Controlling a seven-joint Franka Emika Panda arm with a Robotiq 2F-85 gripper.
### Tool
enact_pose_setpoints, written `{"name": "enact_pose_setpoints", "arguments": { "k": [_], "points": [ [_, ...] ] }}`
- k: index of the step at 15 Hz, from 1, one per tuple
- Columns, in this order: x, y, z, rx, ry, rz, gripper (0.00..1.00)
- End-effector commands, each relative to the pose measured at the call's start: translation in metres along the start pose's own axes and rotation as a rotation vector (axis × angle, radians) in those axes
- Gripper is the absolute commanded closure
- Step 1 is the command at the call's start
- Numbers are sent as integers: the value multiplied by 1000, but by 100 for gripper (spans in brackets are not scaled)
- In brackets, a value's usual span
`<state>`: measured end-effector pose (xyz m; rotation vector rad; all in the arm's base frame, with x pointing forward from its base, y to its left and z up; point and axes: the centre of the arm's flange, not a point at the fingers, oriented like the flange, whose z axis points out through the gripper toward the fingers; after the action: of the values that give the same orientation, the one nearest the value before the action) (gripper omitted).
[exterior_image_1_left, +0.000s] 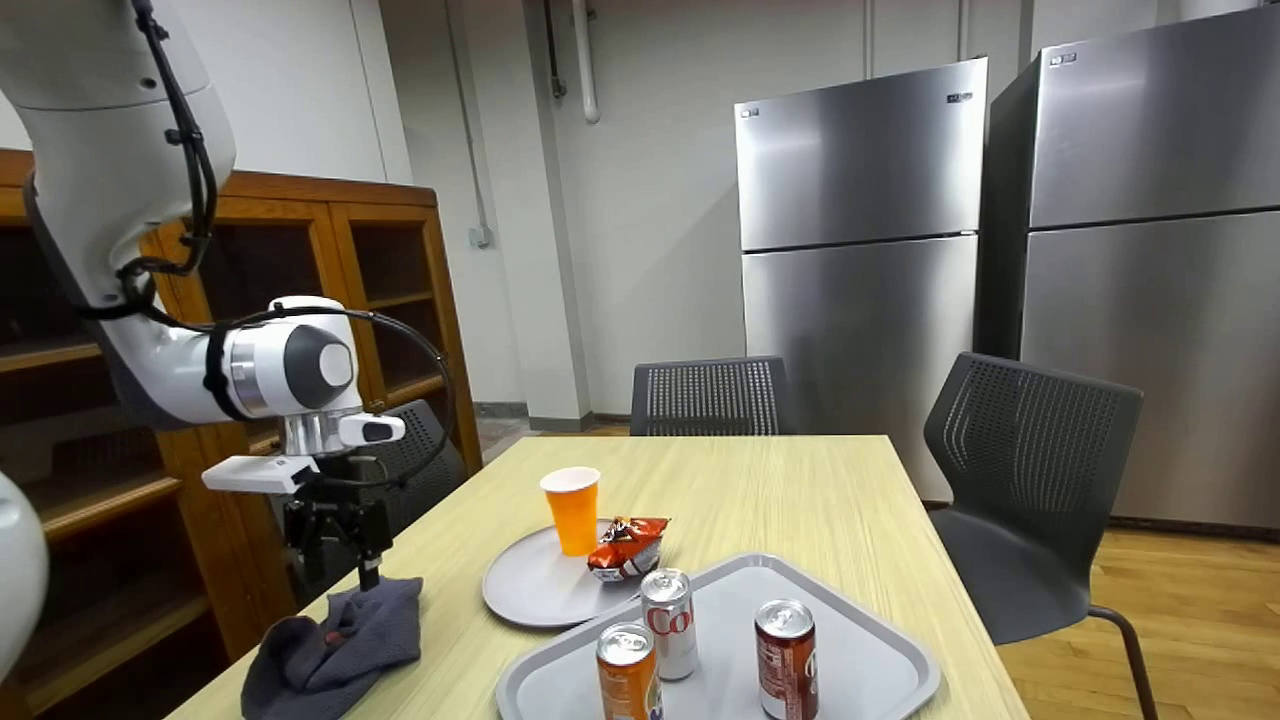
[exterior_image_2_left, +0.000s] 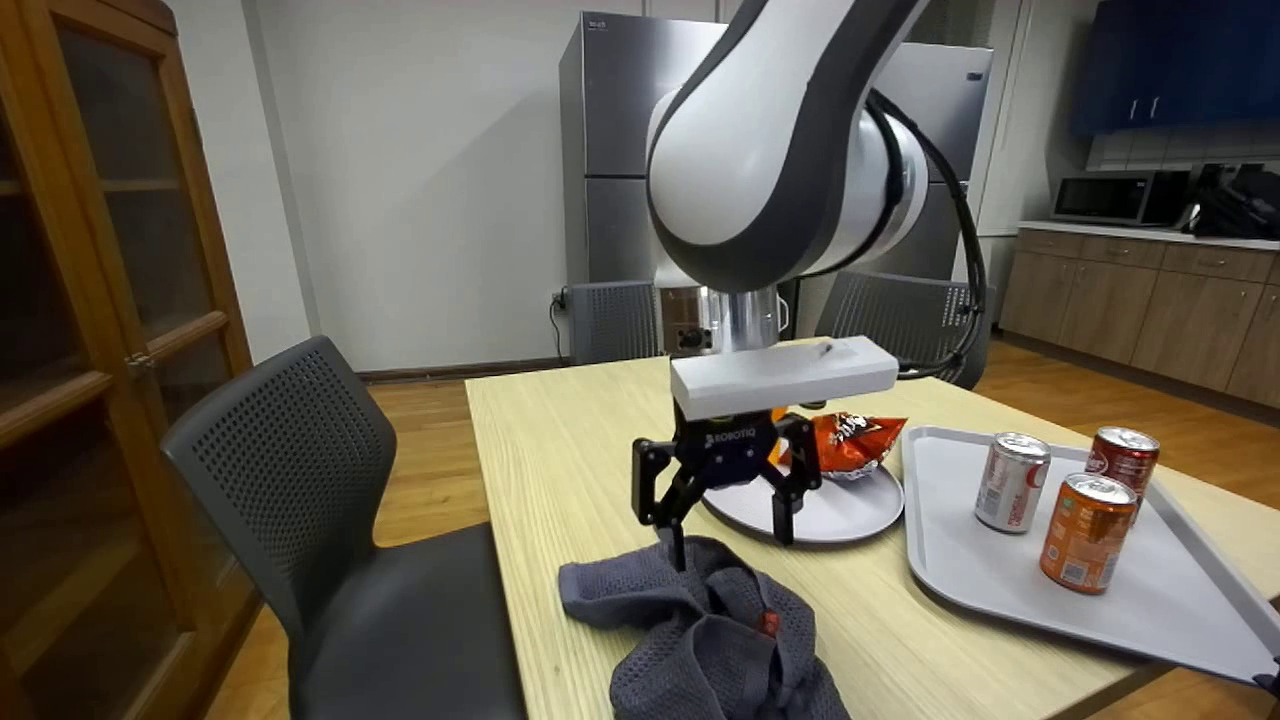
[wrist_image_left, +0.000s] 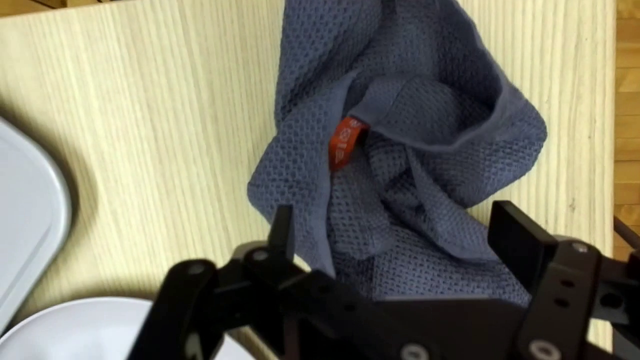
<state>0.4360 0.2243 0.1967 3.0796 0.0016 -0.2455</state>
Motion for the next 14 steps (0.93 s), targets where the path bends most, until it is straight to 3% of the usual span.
{"name": "enact_pose_setpoints", "arguments": {
  "k": [1,10,14],
  "points": [
    [23,21,-37,8,-25,90,0],
    [88,104,-66,52,-10,393,0],
    [87,119,-62,49,22,372,0]
  ]
}}
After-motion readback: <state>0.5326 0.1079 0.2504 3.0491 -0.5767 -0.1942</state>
